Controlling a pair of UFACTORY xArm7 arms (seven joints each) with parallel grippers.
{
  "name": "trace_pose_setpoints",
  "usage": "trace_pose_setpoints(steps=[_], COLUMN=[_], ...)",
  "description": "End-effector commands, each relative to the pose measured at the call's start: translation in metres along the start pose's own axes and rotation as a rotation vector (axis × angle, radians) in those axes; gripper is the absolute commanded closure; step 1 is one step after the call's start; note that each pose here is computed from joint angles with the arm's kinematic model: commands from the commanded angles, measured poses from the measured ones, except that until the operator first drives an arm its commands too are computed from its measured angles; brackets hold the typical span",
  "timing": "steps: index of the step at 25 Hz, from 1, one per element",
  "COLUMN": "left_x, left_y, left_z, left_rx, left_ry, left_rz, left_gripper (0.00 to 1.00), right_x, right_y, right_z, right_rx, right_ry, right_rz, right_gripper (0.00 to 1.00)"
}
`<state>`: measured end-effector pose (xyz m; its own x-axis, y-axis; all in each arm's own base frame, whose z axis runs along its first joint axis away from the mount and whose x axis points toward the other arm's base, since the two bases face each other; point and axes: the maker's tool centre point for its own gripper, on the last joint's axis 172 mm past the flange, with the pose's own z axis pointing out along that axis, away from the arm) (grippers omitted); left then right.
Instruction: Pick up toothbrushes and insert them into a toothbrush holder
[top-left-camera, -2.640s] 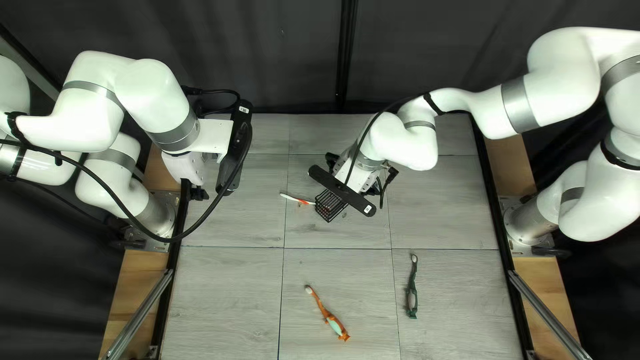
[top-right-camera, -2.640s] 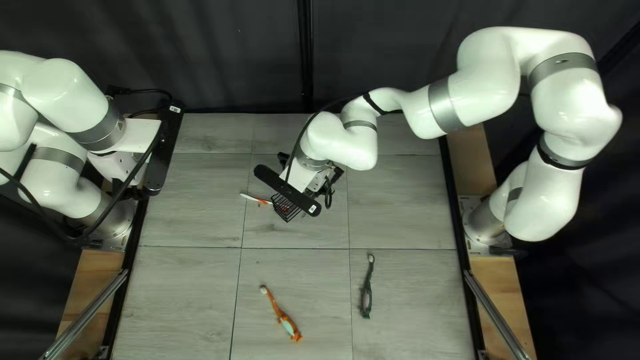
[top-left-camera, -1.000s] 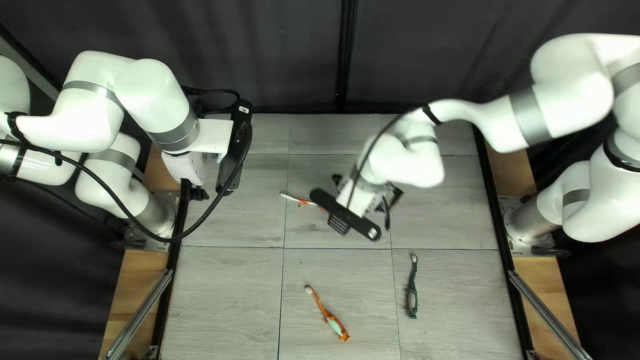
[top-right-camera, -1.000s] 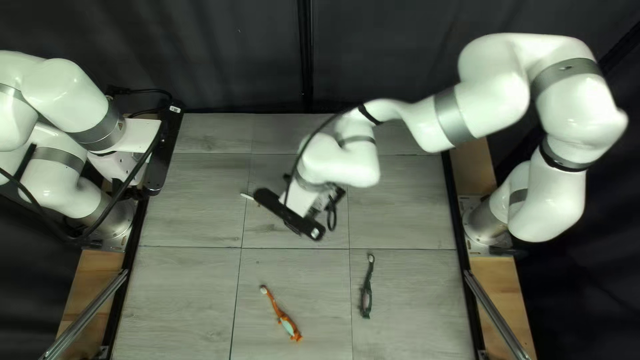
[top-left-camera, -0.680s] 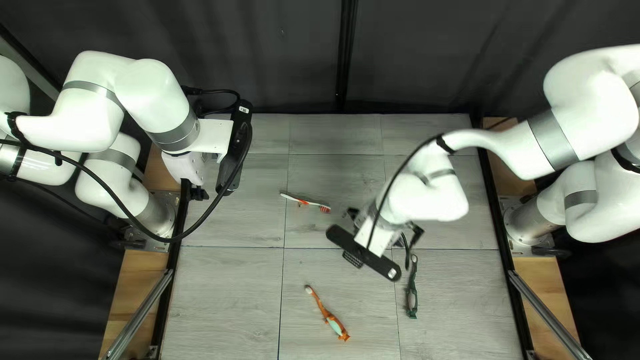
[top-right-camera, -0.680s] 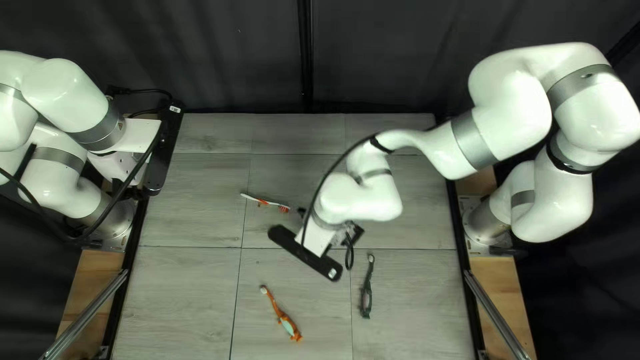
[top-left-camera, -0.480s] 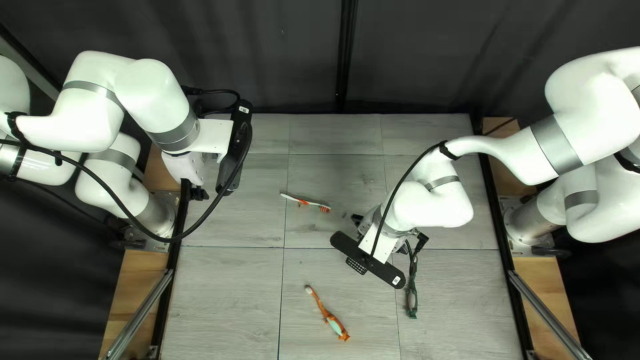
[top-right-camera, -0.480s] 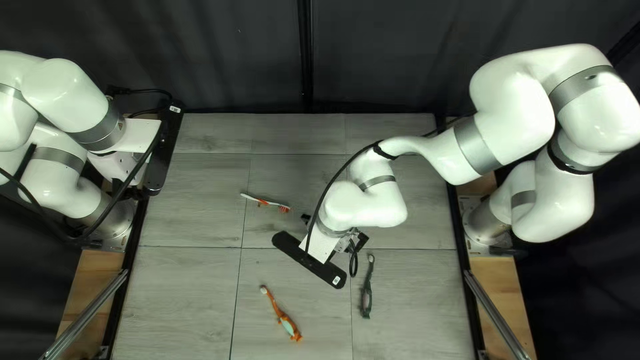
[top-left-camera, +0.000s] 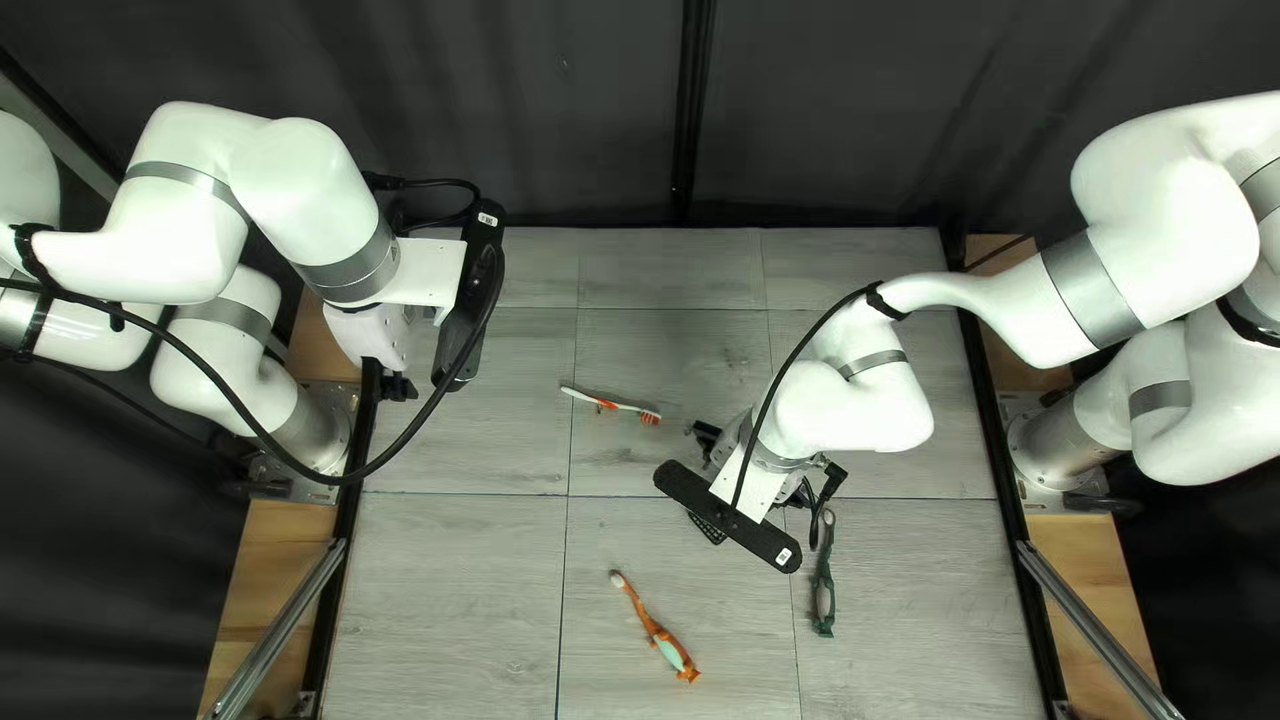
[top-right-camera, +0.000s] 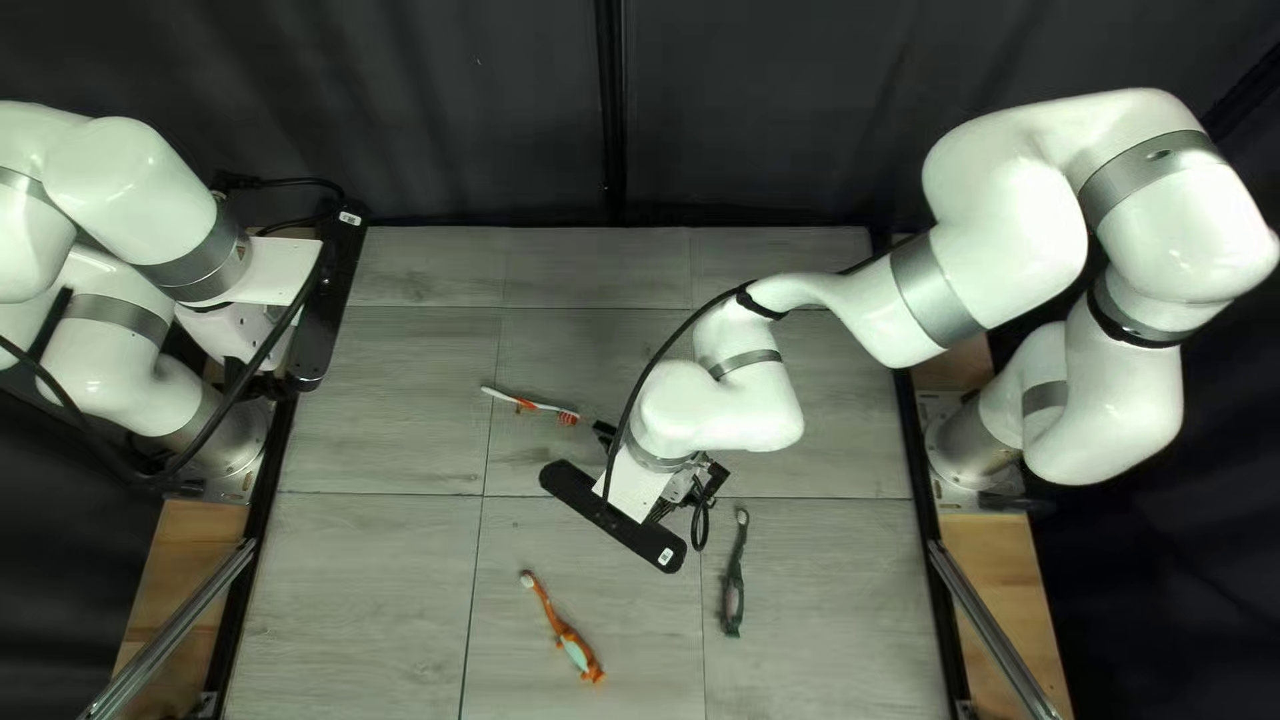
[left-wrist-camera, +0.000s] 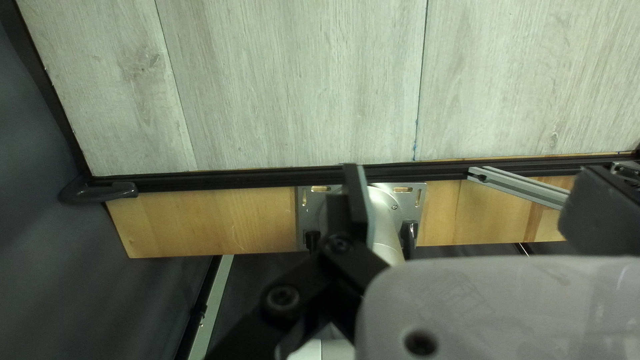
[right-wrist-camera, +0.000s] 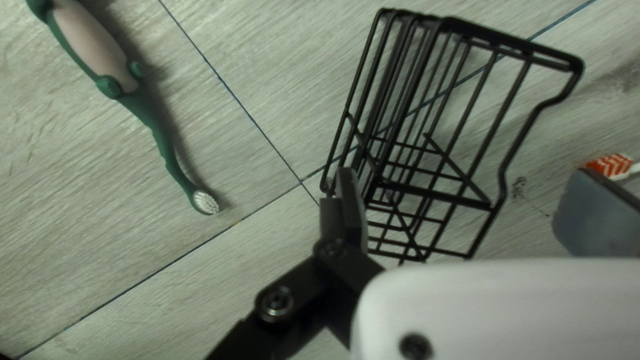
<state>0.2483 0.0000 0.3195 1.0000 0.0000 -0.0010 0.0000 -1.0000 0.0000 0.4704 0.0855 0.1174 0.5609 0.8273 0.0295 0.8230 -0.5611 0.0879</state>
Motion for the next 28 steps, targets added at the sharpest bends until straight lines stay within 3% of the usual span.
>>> trace_pose_setpoints(steps=[1,5,11,13,18,22,28], left_x=[0.0,0.0,0.0,0.0,0.0,0.0,0.0], left_y=[0.0,0.0,0.0,0.0,0.0,0.0,0.0], left_z=[0.0,0.0,0.0,0.0,0.0,0.0,0.0], left_rx=[0.0,0.0,0.0,0.0,0.0,0.0,0.0], left_ry=[0.0,0.0,0.0,0.0,0.0,0.0,0.0], left_rz=[0.0,0.0,0.0,0.0,0.0,0.0,0.0], left_gripper=[0.0,0.0,0.0,0.0,0.0,0.0,0.0], right_x=[0.026,0.036,0.036,0.05,0.085,0.087,0.084], right_y=[-0.024,-0.063,-0.063,-0.079,-0.13,-0.158,-0.16], right_z=[-0.028,-0.06,-0.06,-0.052,-0.014,0.014,0.018], right_rx=[-0.026,-0.055,-0.055,-0.086,-0.08,-0.043,-0.048], right_ry=[-0.023,-0.058,-0.058,-0.092,-0.128,-0.109,-0.119], right_rz=[-0.04,-0.038,-0.038,-0.172,-0.428,-0.429,-0.441], right_gripper=[0.0,0.0,0.0,0.0,0.0,0.0,0.0])
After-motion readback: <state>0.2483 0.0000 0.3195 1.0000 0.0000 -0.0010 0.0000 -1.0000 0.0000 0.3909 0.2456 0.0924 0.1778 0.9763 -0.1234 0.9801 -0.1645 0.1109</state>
